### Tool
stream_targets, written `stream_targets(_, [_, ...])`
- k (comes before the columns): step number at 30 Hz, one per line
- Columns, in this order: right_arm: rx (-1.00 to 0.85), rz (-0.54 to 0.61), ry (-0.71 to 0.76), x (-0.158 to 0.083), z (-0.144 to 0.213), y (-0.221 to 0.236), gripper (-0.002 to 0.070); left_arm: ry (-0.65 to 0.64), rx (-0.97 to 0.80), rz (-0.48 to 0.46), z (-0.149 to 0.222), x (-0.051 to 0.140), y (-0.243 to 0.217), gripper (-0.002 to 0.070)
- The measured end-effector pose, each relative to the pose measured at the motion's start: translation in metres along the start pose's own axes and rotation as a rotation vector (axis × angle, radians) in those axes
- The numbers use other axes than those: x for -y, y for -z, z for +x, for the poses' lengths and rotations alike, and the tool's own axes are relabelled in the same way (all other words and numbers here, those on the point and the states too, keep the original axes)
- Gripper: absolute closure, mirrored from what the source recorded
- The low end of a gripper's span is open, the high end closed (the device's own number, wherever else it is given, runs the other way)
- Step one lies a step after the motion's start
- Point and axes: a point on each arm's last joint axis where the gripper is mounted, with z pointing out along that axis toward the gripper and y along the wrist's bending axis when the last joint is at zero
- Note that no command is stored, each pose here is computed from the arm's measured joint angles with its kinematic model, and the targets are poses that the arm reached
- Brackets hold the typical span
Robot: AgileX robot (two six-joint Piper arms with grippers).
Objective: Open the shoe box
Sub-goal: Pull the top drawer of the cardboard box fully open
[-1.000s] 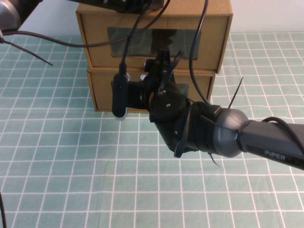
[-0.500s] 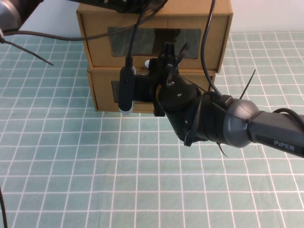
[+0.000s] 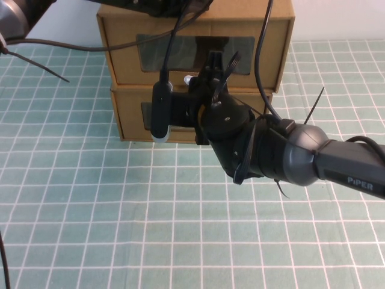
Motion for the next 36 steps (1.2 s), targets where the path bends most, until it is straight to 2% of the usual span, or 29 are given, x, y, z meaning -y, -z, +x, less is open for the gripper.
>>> stream_targets(8, [-0.012,0.011,-0.001,-0.005,-0.009,0.006,0.0669,0.027,-0.029,0.044,-0.002,-0.002,-0.007,0.068])
stream_targets(20, [0.034,-0.034,-0.022,-0.027,-0.044,0.032,0.0687,0.005,-0.056,0.031,-0.007,-0.002,-0.005,0.068])
stream_targets(27, [-0.044,0.049,0.008,-0.02,-0.037,0.032,0.0684,0.005,-0.063,0.034,-0.006,-0.002,-0.005,0.068])
stream_targets(30, [-0.065,0.063,-0.019,-0.014,-0.029,0.026,0.0627,0.005,-0.064,0.035,-0.006,-0.002,-0.005,0.068])
stream_targets(34, [-0.069,0.061,-0.051,-0.006,-0.018,0.018,0.0437,0.004,-0.065,0.036,-0.006,-0.002,-0.005,0.068])
stream_targets(36, [-0.066,0.054,-0.057,-0.005,-0.015,0.015,0.038,0.005,-0.066,0.036,-0.006,-0.003,-0.006,0.068])
